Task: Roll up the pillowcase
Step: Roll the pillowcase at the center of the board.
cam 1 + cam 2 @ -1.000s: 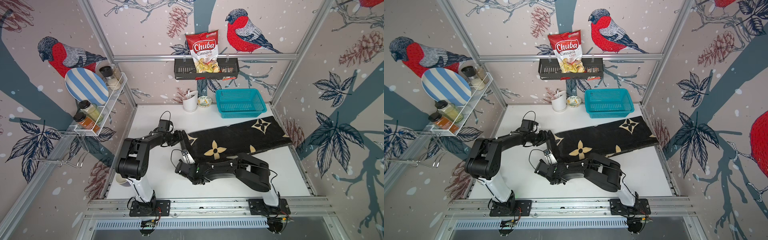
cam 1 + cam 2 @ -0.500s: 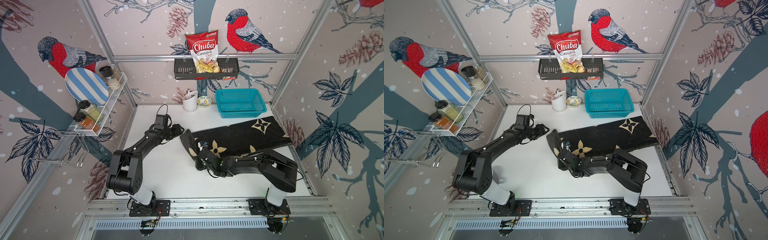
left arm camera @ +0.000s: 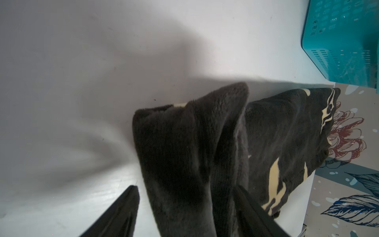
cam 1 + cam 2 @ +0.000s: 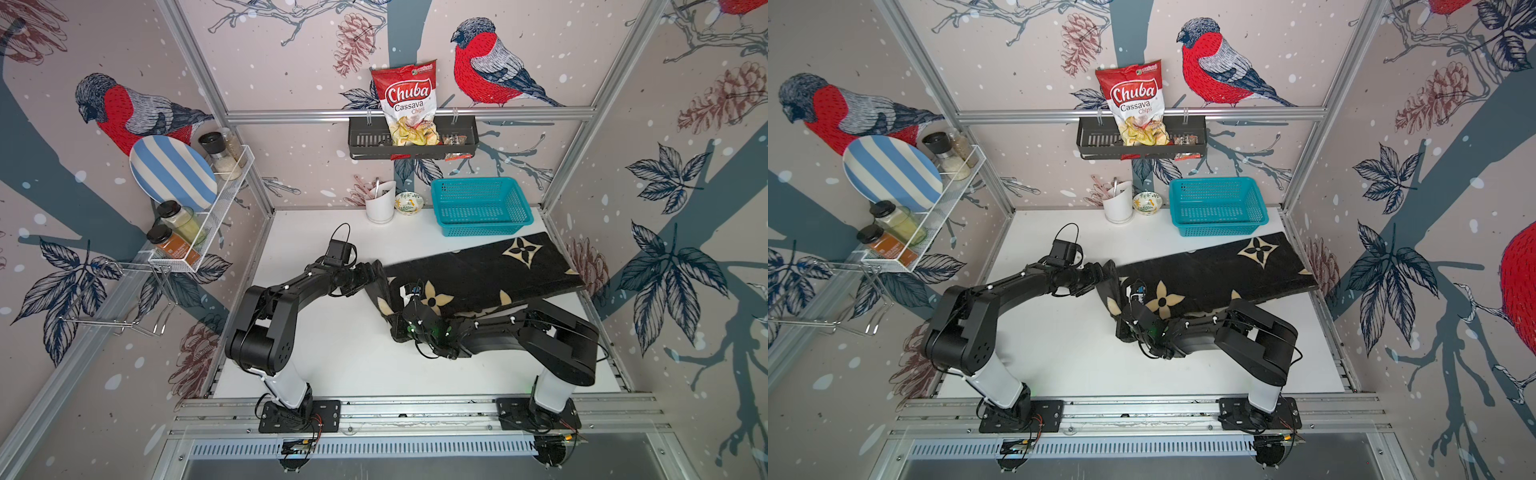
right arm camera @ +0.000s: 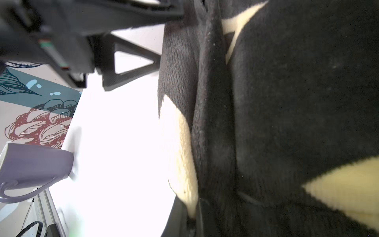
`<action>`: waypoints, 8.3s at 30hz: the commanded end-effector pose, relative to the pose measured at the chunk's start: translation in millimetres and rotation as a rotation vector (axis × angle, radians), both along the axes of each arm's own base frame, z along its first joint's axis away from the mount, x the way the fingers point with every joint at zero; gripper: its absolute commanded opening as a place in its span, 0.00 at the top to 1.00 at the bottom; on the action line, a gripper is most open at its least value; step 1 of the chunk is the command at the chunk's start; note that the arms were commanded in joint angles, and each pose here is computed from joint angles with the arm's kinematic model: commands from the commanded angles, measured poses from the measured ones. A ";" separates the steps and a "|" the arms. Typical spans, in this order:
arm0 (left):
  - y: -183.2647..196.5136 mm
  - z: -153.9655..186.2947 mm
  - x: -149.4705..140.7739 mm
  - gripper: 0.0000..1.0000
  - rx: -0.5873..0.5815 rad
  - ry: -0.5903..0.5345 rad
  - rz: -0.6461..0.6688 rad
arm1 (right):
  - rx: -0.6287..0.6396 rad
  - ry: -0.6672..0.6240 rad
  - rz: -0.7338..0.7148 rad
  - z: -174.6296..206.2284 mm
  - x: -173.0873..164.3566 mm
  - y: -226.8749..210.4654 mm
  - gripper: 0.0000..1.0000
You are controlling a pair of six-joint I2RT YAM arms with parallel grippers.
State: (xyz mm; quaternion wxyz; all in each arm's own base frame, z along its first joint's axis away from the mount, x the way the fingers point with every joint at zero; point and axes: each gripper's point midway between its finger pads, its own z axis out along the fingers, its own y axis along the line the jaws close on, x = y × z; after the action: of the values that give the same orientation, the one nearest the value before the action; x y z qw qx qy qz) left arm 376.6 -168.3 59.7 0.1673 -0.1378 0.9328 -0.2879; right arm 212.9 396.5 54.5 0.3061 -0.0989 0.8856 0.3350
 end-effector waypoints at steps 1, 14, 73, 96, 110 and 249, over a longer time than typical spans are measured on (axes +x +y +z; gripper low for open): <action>6.5 -10.6 9.0 0.31 0.063 0.029 0.024 | 0.018 -0.021 -0.005 7.4 -0.5 5.7 1.00; 24.2 -18.4 42.0 1.00 0.241 0.027 0.080 | 0.046 0.018 -0.044 -5.0 -21.8 3.9 1.00; -18.7 13.8 -28.2 0.30 0.148 0.008 -0.044 | 0.268 0.218 -0.200 -21.0 8.5 -56.6 1.00; -39.1 -29.5 -2.4 0.61 0.036 0.058 0.001 | 0.253 0.216 -0.186 -22.8 4.8 -59.6 1.00; -37.0 -34.4 -7.3 0.70 0.115 0.109 0.000 | -0.325 -0.136 -0.242 14.6 14.5 -84.9 0.39; -37.9 37.4 41.6 0.28 0.192 -0.078 -0.050 | -0.145 0.050 0.035 -24.5 -0.4 -4.8 1.00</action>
State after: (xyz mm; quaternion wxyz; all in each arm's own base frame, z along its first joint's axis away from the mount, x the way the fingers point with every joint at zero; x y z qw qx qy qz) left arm 415.0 -220.3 84.0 0.1913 -0.0895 0.9516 -0.2233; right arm 241.7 362.0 28.5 0.3618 -0.1454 0.9095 0.1444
